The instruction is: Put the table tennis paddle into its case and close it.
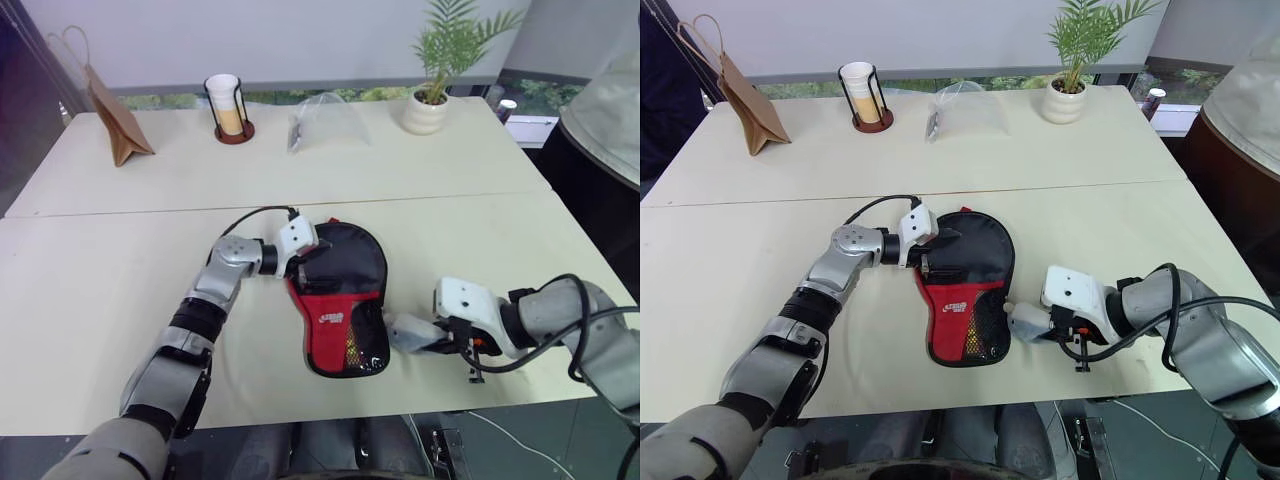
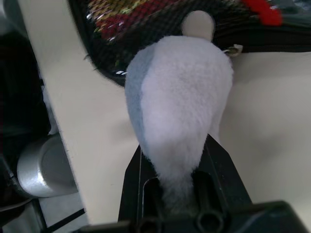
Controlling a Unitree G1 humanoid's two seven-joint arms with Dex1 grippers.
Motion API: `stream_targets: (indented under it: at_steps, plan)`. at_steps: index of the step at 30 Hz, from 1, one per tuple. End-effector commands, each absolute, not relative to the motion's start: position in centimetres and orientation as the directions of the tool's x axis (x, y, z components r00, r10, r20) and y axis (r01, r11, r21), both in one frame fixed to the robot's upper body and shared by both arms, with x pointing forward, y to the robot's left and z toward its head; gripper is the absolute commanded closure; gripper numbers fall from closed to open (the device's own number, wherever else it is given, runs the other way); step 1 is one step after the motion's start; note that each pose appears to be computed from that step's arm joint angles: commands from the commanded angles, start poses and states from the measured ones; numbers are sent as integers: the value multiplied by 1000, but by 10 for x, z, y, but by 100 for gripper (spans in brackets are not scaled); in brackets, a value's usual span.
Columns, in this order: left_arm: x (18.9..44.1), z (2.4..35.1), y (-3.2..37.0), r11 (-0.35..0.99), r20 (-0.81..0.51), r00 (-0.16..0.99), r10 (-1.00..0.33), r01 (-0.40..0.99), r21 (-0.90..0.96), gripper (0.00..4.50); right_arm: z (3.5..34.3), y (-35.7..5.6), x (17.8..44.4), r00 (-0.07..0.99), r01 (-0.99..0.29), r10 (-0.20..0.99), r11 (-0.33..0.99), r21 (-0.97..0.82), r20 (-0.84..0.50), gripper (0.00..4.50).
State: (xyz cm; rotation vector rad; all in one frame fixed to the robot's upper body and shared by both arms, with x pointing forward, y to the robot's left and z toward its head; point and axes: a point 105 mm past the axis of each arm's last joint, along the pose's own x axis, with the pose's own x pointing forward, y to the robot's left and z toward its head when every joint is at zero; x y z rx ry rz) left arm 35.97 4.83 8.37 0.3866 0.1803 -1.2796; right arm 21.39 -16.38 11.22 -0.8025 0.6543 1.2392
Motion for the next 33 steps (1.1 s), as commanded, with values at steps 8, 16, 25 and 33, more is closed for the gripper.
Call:
stream_targets:
  at_steps: [8, 16, 25, 33]
  plan:
    - [350, 47, 62, 244, -464, 274, -842, 962, 125, 0, 111, -176, 188, 127, -992, 506, 56, -115, -853, 449]
    - [350, 46, 62, 239, -472, 269, -840, 963, 125, 0, 109, -192, 173, 68, -998, 449, 32, -60, -891, 449]
    - [352, 45, 62, 239, -479, 271, -835, 963, 127, 0, 108, -202, 162, 29, -999, 413, -12, -37, -910, 449]
    - [356, 49, 61, 247, -466, 280, -839, 960, 132, 0, 122, -198, 181, 119, -992, 466, 32, -118, -877, 260]
